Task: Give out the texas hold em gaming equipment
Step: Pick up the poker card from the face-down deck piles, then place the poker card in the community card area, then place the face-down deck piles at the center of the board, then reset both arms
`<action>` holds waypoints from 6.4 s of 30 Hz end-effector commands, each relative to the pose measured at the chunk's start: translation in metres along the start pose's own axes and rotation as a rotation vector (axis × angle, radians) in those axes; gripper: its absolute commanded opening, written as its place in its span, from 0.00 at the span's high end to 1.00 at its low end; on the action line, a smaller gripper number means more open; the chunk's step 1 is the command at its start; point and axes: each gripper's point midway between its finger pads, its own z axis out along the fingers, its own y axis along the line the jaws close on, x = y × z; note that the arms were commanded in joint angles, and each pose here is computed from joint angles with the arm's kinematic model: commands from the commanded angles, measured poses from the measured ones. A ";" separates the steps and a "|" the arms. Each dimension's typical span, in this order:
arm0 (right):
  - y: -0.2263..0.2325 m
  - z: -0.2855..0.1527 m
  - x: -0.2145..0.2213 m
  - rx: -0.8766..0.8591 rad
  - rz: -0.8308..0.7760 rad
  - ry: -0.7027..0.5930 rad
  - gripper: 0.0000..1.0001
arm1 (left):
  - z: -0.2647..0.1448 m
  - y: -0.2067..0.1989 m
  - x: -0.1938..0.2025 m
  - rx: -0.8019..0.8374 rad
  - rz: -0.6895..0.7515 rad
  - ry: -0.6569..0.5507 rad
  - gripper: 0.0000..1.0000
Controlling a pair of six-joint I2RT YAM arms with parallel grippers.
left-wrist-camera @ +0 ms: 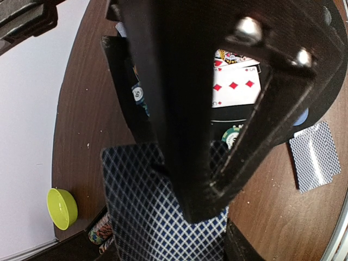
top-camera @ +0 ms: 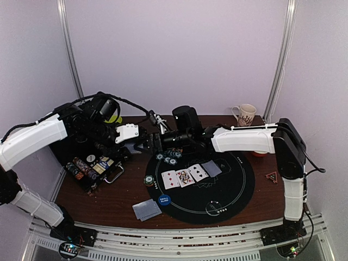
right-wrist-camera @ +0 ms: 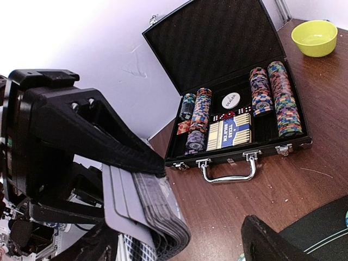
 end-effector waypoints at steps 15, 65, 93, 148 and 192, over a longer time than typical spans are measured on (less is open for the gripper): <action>0.014 -0.023 -0.024 0.041 -0.057 -0.031 0.80 | -0.001 0.007 -0.004 -0.029 0.008 -0.016 0.54; -0.236 -0.312 0.154 0.951 0.957 -0.800 1.00 | 0.005 0.005 0.006 -0.038 -0.021 0.018 0.54; -0.229 -0.283 0.192 0.904 1.107 -0.802 1.00 | 0.006 0.002 0.005 -0.022 -0.017 0.007 0.54; -0.080 -0.374 -0.013 1.031 0.182 -0.721 0.00 | 0.167 -0.044 0.102 0.232 -0.700 0.209 0.37; -0.137 -0.492 -0.042 1.058 0.051 -0.827 0.00 | -0.078 0.149 0.102 -0.801 -0.863 -0.533 0.02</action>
